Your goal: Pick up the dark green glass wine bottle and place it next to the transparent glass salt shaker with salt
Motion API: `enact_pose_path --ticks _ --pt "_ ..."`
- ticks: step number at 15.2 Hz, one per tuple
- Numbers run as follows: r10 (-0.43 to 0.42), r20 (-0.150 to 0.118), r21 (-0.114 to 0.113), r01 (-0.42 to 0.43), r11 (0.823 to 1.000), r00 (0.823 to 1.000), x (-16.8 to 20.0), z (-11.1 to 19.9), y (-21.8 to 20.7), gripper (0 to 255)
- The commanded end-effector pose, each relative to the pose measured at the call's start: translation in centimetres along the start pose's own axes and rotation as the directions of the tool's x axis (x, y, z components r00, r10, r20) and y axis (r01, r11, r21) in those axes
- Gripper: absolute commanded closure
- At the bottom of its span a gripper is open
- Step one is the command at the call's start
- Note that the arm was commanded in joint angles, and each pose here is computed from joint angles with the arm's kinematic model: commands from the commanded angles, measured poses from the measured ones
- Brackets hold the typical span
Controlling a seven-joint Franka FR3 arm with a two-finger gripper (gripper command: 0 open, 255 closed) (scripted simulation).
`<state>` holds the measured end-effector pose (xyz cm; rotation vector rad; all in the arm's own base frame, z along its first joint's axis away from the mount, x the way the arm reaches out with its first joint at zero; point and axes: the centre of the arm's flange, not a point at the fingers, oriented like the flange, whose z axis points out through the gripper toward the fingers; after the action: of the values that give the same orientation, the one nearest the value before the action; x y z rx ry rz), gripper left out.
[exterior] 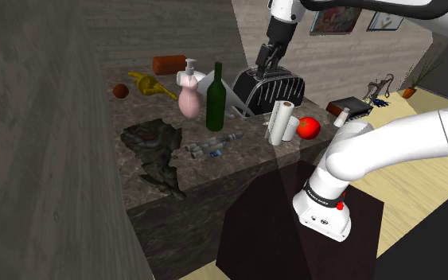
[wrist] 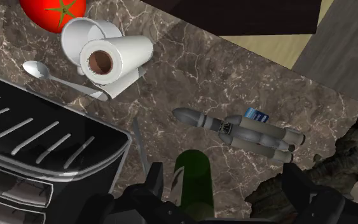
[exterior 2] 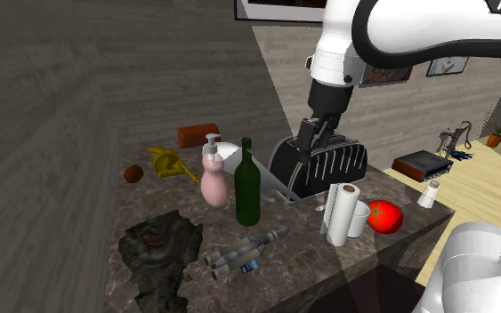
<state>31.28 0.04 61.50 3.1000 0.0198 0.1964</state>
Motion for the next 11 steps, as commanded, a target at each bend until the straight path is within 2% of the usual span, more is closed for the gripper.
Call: enact_pose_path --ticks 1,11 --pt "0.0 0.0 0.0 0.0 1.0 1.0 0.0 0.0 0.0 0" --pt "-0.009 0.047 0.03 0.007 1.0 0.999 13.5 2.7 2.4 0"
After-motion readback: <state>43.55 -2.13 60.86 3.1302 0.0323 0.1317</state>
